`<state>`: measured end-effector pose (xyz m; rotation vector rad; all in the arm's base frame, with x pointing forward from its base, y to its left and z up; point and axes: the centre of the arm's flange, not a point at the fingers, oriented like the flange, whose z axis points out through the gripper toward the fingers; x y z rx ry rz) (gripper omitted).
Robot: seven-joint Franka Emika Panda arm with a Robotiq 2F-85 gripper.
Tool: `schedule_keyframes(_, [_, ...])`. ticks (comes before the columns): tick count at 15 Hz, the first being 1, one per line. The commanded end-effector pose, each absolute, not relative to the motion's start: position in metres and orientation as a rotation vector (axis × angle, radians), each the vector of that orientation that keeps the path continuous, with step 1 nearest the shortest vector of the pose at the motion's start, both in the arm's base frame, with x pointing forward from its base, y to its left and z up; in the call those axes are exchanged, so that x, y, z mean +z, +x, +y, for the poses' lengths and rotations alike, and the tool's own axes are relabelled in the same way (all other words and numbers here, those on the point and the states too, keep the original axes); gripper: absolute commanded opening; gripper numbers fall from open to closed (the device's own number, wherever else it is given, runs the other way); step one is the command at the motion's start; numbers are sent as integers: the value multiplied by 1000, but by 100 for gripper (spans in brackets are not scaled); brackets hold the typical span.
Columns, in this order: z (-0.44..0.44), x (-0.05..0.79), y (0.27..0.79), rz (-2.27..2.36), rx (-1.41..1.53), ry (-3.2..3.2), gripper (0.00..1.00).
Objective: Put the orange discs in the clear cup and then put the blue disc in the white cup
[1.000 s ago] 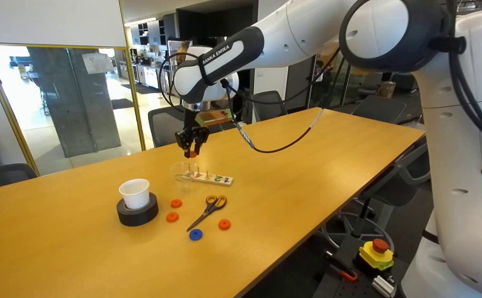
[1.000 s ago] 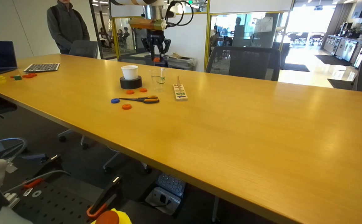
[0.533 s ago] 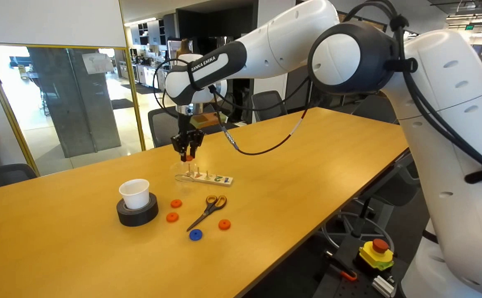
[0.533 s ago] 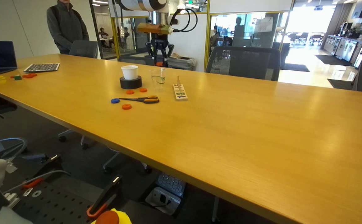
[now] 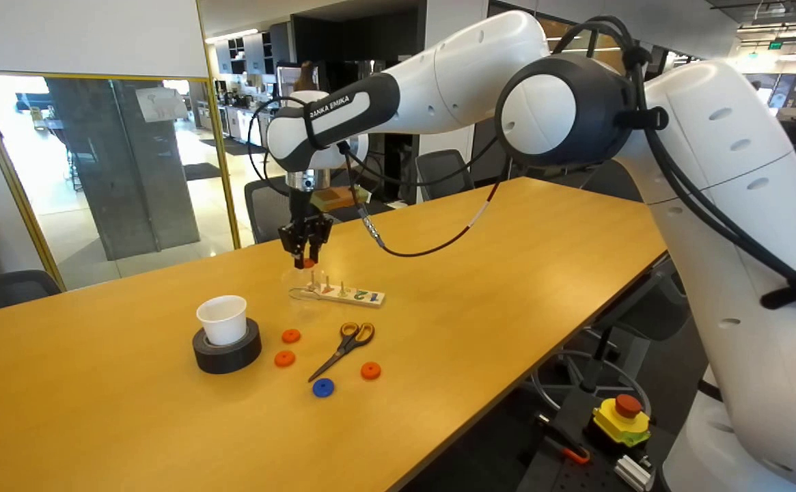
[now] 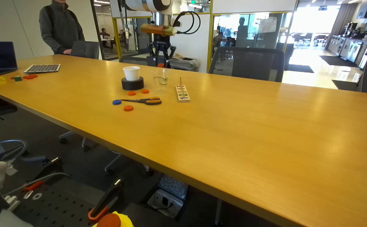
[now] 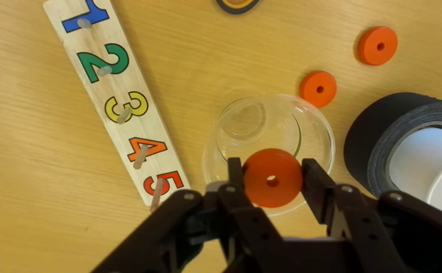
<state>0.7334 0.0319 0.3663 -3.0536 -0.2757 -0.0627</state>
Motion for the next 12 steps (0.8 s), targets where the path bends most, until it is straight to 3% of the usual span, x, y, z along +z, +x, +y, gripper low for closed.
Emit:
schedule_keyframes(1, [35,373,745,-309,-42,-2999,74])
schedule_keyframes(4, [38,374,740,-314,-30,-3008,97])
schedule_keyframes(5, [40,377,735,-313,-34,-3017,100])
schedule_keyframes(12, [70,395,696,-181,-66,-3067,100])
